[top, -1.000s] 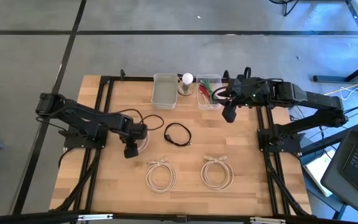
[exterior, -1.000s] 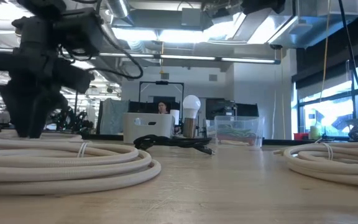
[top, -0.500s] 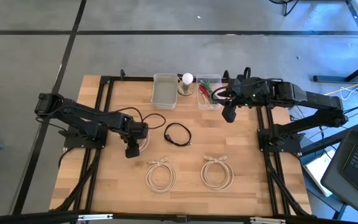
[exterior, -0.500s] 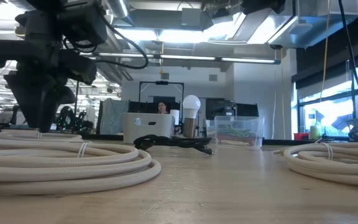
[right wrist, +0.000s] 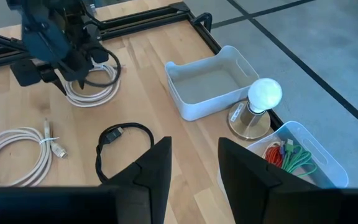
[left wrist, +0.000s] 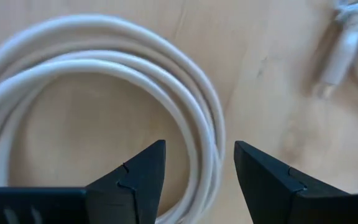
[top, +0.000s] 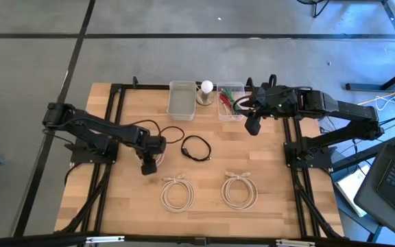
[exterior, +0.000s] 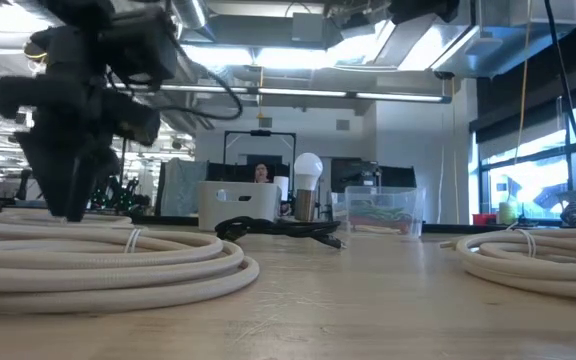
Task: Pick & Place USB Port
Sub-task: Put the top light brown HDMI cable into the gray bin
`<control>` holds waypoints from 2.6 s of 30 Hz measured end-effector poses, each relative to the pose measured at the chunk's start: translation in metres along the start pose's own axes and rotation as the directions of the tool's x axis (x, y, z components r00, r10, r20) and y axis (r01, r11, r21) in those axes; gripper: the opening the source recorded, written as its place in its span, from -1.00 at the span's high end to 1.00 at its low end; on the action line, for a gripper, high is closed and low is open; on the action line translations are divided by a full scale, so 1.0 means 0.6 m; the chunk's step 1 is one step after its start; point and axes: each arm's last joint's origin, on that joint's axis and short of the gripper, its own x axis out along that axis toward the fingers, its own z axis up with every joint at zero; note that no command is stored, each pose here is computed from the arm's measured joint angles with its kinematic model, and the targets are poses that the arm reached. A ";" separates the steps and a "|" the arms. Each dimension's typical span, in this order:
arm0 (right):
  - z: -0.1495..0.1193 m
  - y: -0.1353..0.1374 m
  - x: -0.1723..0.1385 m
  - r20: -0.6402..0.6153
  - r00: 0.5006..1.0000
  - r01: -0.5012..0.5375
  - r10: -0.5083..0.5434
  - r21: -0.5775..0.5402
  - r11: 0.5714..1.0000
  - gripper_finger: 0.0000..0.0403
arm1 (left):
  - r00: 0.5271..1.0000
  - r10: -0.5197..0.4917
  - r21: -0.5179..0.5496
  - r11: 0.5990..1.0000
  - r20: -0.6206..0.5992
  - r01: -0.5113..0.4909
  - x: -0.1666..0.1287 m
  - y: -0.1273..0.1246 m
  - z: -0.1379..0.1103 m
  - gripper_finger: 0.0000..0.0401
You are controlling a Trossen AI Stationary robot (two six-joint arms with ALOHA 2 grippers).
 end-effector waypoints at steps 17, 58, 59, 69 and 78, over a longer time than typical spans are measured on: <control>-0.010 0.016 -0.005 -0.033 0.999 -0.016 0.015 -0.026 1.000 0.34 | 0.997 0.027 0.037 0.999 -0.075 -0.024 0.036 -0.006 0.008 0.56; -0.013 0.028 0.024 -0.084 0.996 0.029 -0.034 -0.054 0.998 0.34 | 0.304 -0.282 0.335 0.932 0.910 -0.140 -0.233 0.210 0.137 0.95; -0.014 0.029 0.027 -0.089 0.995 0.030 -0.035 -0.058 0.998 0.34 | 0.304 -0.297 0.341 0.935 0.905 -0.102 -0.225 0.227 0.143 0.95; -0.017 0.030 0.034 -0.115 0.992 0.050 -0.059 -0.075 0.996 0.34 | 0.319 -0.338 0.307 0.941 0.886 0.146 -0.117 0.353 0.176 0.95; -0.029 0.023 0.030 -0.172 0.977 0.116 -0.125 -0.063 0.991 0.34 | 0.237 -0.402 0.316 0.890 0.884 0.328 -0.069 0.400 0.180 0.95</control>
